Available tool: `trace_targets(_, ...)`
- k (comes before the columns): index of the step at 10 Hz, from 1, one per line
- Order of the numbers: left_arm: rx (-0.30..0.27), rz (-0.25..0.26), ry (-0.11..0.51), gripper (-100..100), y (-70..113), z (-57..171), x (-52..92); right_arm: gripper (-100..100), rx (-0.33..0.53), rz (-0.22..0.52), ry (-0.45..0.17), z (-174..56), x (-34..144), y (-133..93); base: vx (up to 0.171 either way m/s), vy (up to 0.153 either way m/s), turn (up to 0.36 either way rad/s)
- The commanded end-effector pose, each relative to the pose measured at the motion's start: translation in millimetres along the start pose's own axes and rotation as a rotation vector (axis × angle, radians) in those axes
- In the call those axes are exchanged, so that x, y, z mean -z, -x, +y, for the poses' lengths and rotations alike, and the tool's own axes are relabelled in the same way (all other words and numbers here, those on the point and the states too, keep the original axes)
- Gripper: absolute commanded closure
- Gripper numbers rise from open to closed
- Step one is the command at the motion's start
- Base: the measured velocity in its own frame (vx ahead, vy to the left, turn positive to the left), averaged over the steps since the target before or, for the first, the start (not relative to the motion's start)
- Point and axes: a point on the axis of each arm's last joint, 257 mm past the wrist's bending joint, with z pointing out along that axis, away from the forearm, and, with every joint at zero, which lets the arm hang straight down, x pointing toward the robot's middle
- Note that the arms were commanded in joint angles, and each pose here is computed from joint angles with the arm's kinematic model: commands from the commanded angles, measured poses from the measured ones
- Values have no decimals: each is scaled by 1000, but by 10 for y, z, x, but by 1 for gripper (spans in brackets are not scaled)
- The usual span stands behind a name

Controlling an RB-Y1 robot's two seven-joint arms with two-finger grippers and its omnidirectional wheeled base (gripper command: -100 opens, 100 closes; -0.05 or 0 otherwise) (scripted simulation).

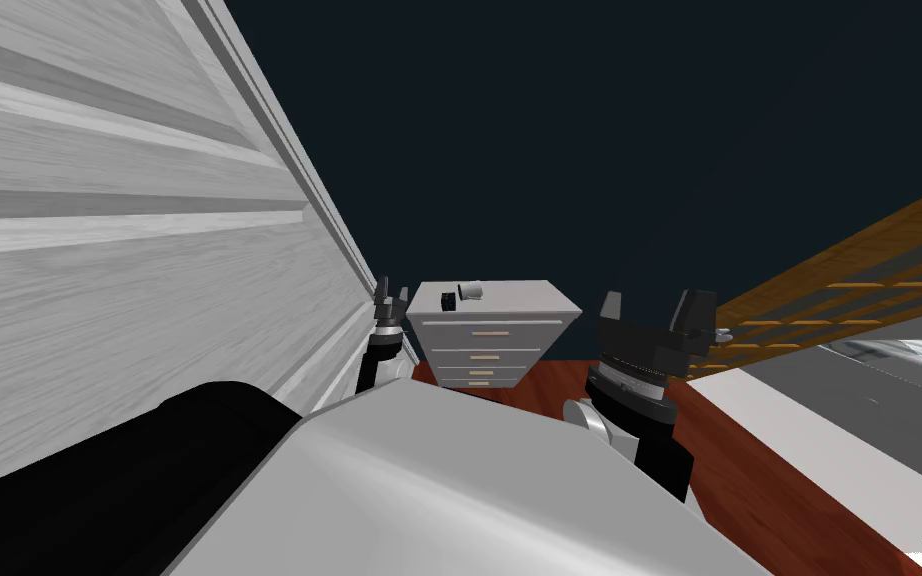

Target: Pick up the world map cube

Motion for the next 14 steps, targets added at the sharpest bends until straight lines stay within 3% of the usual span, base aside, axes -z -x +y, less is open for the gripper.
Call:
trace_targets(1,-17,33,30,-100,-29,106,-18,0,0,0,0,0,0,0,-8,3,25)
trace_targets(5,-69,97,135,-100,-49,491,-71,0,0,0,0,0,0,0,-19,11,30)
trace_targets(6,-69,97,142,-100,-48,508,-69,0,0,0,0,0,0,0,-16,7,19)
trace_targets(14,-188,164,364,-100,110,1283,-142,0,0,0,0,0,0,0,-26,10,37)
